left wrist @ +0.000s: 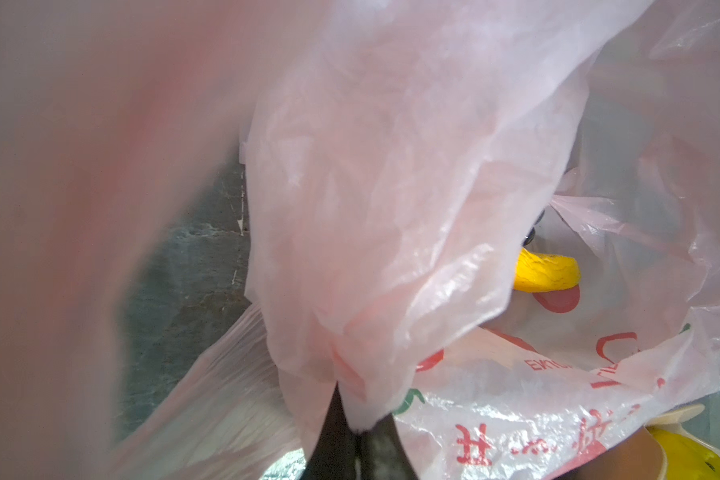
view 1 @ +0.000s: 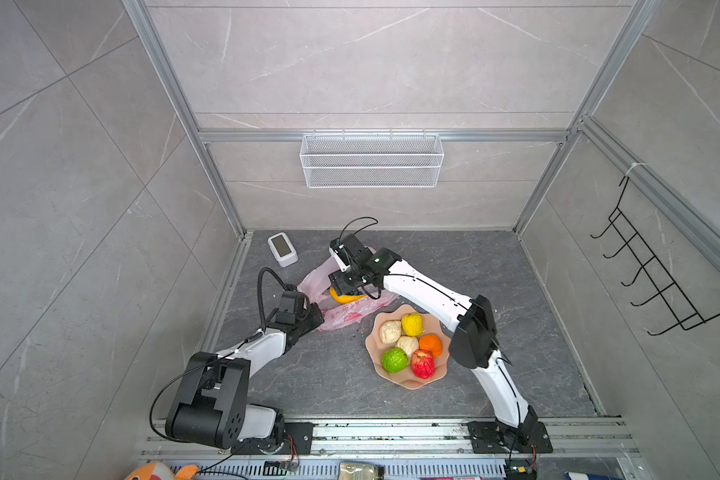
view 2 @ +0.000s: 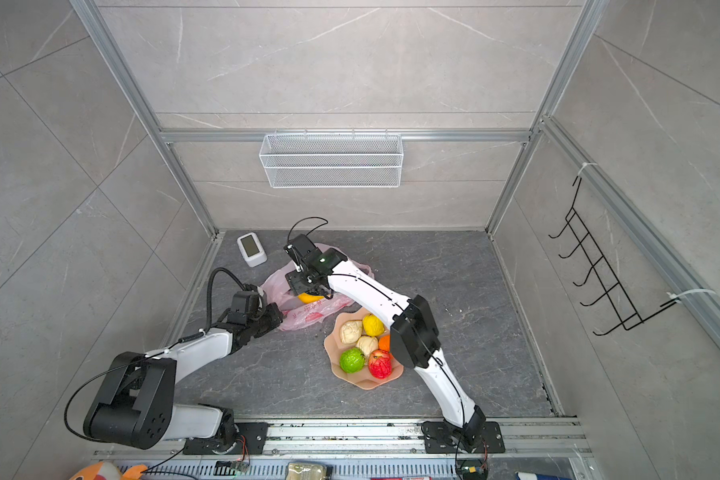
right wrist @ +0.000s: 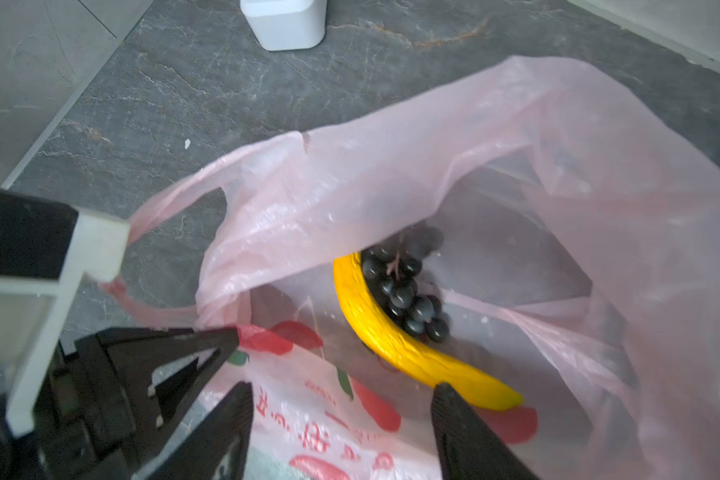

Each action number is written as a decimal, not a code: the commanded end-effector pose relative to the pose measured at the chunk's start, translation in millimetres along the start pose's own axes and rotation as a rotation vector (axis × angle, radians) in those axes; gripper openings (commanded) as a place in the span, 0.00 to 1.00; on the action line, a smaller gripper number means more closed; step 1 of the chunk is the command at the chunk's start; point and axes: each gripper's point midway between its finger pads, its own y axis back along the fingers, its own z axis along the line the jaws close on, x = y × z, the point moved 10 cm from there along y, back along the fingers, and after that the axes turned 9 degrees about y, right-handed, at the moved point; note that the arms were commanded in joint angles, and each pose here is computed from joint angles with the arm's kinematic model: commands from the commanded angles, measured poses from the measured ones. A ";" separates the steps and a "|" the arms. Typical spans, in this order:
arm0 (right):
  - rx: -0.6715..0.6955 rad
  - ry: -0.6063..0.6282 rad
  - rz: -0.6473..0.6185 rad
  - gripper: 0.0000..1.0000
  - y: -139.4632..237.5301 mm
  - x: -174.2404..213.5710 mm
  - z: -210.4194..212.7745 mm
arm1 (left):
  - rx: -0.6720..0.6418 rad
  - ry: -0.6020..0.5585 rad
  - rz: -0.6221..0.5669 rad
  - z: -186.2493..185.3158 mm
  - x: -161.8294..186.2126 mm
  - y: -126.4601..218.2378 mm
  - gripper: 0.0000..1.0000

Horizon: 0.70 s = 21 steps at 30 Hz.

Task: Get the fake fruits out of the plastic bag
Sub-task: 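Raise the right gripper from the bowl and move it over the bag, then reach the right gripper into the bag and close it on the yellow banana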

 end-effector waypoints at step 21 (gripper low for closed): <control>-0.050 0.215 0.198 0.45 -101.9 40.0 -4.7 | -0.004 0.012 -0.084 -2.4 -6.4 9.5 0.00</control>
